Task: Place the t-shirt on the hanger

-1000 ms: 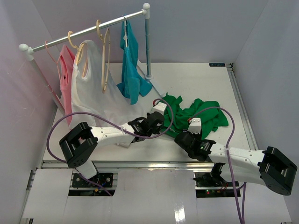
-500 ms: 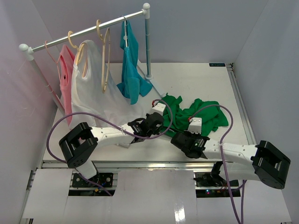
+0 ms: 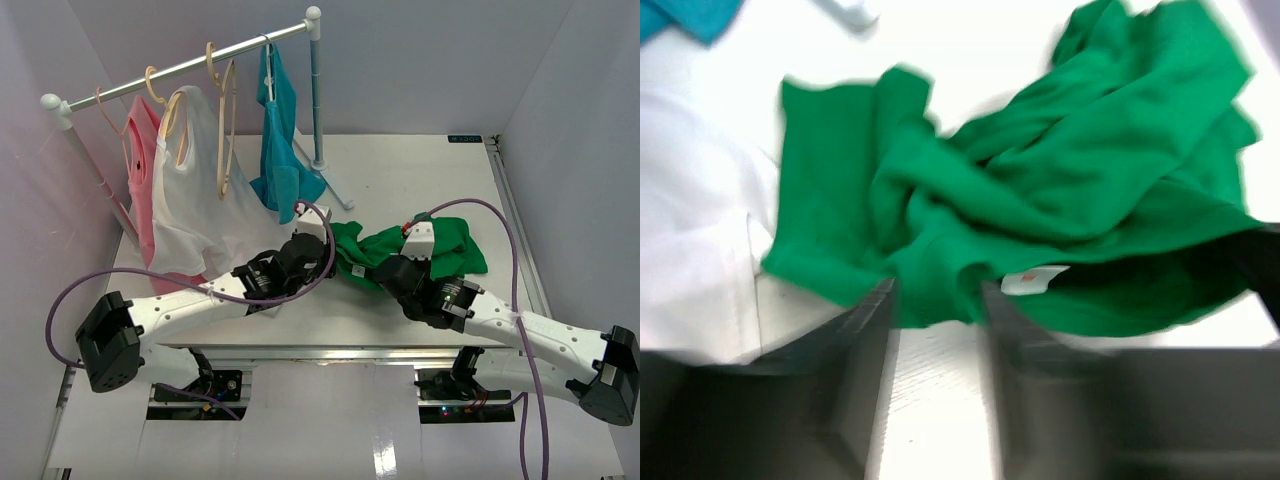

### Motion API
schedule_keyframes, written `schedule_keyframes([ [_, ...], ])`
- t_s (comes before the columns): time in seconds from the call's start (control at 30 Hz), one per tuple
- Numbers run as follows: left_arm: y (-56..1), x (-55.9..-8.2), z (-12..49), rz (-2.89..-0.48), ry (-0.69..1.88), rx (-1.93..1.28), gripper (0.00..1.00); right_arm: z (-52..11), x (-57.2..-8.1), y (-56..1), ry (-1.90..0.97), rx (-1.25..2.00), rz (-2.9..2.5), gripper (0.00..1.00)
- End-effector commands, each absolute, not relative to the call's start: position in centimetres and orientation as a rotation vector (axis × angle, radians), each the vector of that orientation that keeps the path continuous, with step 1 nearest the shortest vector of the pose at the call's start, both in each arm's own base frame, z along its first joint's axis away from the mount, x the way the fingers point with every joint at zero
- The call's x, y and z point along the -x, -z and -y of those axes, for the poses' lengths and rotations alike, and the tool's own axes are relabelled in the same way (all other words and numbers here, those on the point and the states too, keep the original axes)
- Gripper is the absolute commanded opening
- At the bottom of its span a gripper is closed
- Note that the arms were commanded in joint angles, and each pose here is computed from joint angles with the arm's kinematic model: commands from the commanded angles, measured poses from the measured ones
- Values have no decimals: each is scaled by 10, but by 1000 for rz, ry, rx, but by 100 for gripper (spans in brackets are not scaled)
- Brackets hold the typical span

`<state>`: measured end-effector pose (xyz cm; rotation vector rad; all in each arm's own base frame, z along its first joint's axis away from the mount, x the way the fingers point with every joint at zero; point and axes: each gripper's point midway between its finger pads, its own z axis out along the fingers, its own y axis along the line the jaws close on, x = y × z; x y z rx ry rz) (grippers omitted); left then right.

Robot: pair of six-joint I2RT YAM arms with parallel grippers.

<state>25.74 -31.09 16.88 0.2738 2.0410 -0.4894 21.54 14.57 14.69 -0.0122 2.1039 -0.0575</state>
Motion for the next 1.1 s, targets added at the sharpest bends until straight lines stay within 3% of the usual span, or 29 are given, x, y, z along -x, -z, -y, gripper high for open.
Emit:
schedule_keyframes([
  [0.0,-210,-251,305,-1974,598,-217,60,-170,-231,-192,-56,181,-1986,8],
  [0.2,-257,-251,285,-1949,551,-167,69,-177,-232,-202,-133,221,-1954,8],
  [0.57,-395,-276,191,-1806,186,115,76,-190,-218,-202,-315,271,-1922,8],
  [0.8,-418,-326,156,-1807,102,155,76,-193,-212,-202,-364,297,-1912,8],
  [1.07,-427,-350,134,-1753,16,156,76,-196,-208,-202,-398,323,-1904,8],
])
